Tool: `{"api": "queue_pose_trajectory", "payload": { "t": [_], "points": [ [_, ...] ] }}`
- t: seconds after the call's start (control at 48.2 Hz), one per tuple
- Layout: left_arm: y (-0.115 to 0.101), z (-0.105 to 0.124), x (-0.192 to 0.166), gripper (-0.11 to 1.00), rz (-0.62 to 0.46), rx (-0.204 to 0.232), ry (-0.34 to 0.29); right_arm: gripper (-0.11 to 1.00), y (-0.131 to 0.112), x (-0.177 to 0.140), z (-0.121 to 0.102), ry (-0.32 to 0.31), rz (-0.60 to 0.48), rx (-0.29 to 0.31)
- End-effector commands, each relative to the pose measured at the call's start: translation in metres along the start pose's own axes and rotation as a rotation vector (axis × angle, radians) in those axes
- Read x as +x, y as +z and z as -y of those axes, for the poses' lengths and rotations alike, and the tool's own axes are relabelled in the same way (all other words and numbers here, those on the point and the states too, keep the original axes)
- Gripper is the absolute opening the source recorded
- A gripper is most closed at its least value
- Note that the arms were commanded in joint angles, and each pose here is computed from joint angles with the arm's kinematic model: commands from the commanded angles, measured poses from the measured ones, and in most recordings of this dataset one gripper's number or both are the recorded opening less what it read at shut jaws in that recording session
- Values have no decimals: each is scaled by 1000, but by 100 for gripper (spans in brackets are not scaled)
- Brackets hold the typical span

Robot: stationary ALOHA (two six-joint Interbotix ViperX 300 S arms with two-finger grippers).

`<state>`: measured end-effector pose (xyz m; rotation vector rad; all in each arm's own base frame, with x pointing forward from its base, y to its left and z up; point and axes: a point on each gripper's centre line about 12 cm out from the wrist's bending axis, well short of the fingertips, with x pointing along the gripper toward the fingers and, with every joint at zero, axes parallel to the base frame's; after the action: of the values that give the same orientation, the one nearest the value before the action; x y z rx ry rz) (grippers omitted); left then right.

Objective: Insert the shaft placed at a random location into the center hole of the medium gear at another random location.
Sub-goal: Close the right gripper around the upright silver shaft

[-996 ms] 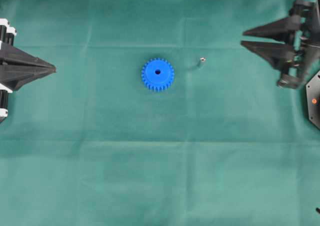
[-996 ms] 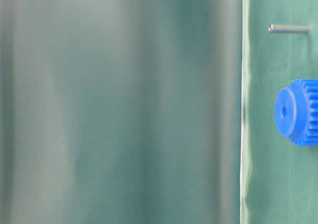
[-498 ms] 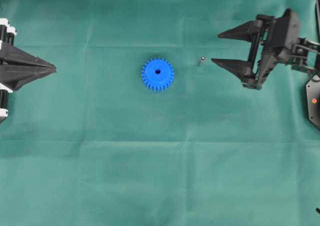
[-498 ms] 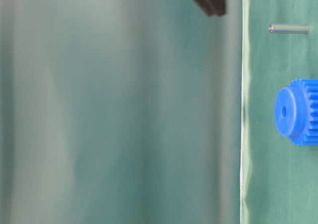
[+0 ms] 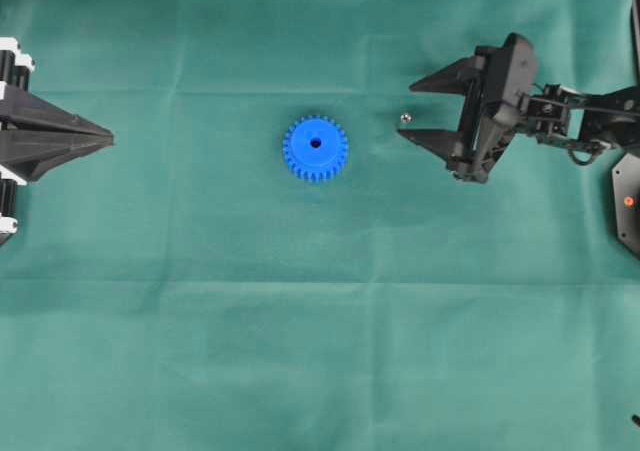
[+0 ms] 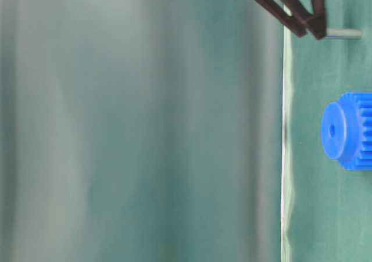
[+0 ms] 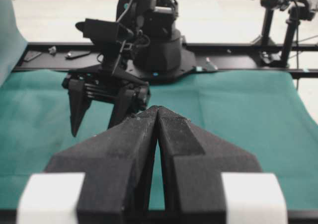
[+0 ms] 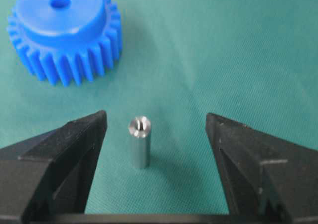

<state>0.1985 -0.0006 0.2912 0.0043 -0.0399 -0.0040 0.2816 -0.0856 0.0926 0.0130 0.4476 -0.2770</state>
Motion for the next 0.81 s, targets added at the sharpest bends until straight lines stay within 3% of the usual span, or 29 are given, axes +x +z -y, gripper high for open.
{"api": "queue_pose_trajectory", "payload": {
  "t": [0.0, 0.291, 0.374, 0.561, 0.789],
  "points": [
    [5, 0, 2, 0, 12, 3, -2, 86, 4, 6, 3, -12, 22, 0],
    [5, 0, 2, 0, 12, 3, -1, 78, 4, 8, 3, -16, 37, 4],
    [5, 0, 2, 0, 12, 3, -1, 66, 5, 8, 3, -15, 42, 3],
    [5, 0, 2, 0, 12, 3, -1, 18, 3, 7, 2, -7, 32, -7],
    [5, 0, 2, 0, 6, 3, -2, 15, 4, 7, -1, 2, 31, -9]
  ]
}}
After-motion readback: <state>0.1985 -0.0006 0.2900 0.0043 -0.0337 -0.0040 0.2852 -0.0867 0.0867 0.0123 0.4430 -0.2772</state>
